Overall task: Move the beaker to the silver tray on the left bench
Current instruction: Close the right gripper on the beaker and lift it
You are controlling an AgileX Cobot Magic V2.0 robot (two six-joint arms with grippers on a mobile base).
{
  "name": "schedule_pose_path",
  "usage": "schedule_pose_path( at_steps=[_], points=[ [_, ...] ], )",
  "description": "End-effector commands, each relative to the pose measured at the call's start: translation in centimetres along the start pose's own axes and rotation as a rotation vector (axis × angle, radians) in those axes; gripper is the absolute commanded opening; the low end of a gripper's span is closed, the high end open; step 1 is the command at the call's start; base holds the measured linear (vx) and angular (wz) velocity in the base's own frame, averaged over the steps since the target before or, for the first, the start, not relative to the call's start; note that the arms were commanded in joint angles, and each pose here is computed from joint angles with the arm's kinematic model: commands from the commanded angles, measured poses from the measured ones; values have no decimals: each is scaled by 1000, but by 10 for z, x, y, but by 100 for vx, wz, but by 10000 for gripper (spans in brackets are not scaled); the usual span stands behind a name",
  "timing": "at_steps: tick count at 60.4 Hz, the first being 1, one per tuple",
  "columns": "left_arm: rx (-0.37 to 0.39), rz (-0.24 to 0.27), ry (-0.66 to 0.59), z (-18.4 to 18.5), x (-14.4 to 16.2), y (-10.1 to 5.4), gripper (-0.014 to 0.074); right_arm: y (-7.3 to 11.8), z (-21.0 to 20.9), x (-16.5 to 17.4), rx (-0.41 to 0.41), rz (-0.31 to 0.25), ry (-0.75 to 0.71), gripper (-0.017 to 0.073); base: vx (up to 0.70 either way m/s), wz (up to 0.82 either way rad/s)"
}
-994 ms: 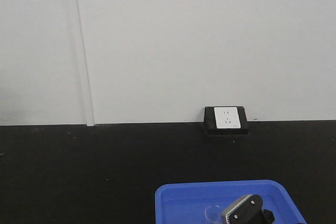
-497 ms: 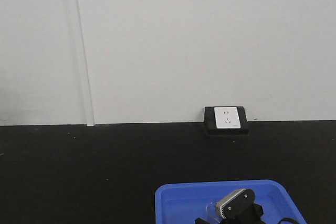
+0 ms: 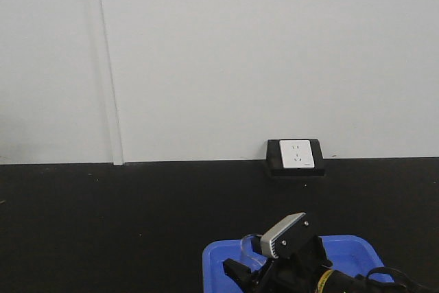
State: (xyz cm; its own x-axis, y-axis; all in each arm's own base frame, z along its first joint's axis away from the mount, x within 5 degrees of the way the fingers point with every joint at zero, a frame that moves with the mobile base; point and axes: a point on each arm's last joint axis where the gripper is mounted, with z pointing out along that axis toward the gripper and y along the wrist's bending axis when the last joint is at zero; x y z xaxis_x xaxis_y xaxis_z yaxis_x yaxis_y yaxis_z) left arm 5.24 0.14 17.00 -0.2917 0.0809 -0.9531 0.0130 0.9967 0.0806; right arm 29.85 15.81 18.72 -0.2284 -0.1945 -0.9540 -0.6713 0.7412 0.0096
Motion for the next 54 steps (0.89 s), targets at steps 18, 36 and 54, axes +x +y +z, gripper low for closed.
schedule_pose_path(
  at_steps=[18,36,54],
  points=[
    [5,-2,-63,2,-1,-1,1,65,-63,-91,-63,-85,-180,-14,0,0],
    [5,-2,-63,2,-1,-1,1,77,-88,-105,-17,7,-104,-14,0,0],
    [5,-2,-63,2,-1,-1,1,78,-90,-103,-7,4,-66,-14,0,0]
  ],
)
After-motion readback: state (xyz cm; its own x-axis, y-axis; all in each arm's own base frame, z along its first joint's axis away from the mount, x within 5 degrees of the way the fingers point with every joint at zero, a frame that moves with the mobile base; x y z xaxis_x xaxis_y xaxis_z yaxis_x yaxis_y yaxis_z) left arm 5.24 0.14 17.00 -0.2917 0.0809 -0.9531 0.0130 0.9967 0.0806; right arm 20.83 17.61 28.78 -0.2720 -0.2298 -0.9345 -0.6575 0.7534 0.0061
